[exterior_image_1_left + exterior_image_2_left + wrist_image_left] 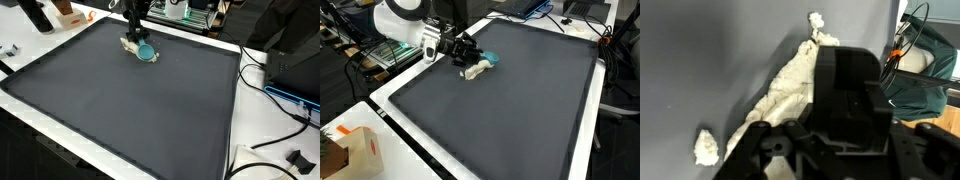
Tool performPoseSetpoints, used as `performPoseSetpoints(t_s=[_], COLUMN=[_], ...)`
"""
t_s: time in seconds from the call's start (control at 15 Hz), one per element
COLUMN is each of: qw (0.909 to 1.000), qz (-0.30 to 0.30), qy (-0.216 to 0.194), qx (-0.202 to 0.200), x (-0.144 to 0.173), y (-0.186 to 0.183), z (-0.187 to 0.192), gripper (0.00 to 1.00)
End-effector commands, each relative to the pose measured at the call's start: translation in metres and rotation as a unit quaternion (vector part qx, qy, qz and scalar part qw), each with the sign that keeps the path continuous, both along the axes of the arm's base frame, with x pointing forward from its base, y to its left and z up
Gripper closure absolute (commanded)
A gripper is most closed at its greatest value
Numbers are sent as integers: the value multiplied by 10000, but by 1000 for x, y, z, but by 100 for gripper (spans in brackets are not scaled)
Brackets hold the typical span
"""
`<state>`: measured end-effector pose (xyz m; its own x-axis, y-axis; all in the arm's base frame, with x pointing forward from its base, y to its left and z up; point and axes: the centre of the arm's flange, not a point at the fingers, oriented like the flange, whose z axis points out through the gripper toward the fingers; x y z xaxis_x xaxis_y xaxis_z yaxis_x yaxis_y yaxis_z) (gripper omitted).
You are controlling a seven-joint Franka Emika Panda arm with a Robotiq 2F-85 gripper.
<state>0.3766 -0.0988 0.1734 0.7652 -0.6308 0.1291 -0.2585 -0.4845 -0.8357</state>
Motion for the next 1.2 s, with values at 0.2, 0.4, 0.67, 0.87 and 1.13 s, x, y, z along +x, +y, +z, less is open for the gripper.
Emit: performPoseSetpoints(t_s=[0.2, 0.4, 0.67, 0.87, 1.13], qw=[9968, 9964, 9960, 9966, 9949], qz=[24, 50, 338, 179, 72], qy=[508, 524, 592, 734, 915], qx=[-622, -662, -579, -332, -415], x=[-12, -11, -9, -7, -6], y=[-20, -19, -15, -14, -13], z=[-31, -28, -23, -19, -17], gripper=[75, 75, 75, 75, 75])
